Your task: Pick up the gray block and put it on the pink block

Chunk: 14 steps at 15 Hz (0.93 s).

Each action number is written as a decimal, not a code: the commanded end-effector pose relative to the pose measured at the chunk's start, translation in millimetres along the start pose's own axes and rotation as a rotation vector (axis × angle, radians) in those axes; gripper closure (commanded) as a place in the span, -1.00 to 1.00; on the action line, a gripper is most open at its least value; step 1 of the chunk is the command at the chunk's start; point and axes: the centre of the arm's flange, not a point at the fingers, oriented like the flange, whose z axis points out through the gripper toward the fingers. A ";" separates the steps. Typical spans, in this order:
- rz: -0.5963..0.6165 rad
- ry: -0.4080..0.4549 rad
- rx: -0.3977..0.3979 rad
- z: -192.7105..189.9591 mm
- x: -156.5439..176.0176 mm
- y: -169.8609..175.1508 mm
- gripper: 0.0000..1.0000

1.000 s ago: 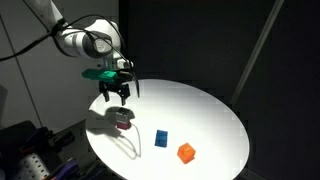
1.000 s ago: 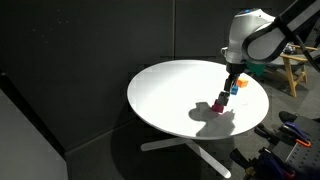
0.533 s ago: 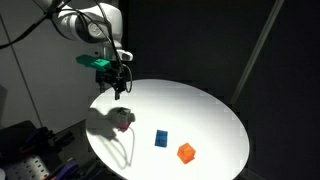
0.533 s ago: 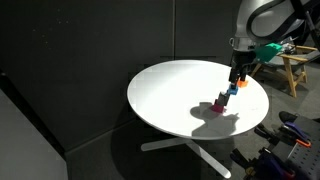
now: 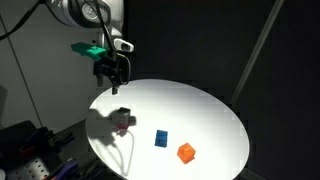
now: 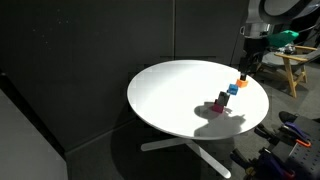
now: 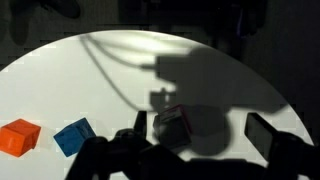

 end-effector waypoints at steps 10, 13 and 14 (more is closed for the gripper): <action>0.010 0.114 0.039 -82.6 -44.5 17.9 -1.00; -0.006 0.153 0.057 -98.6 -51.0 16.5 -1.00; -0.012 0.167 0.063 -102.9 -53.8 15.2 -1.00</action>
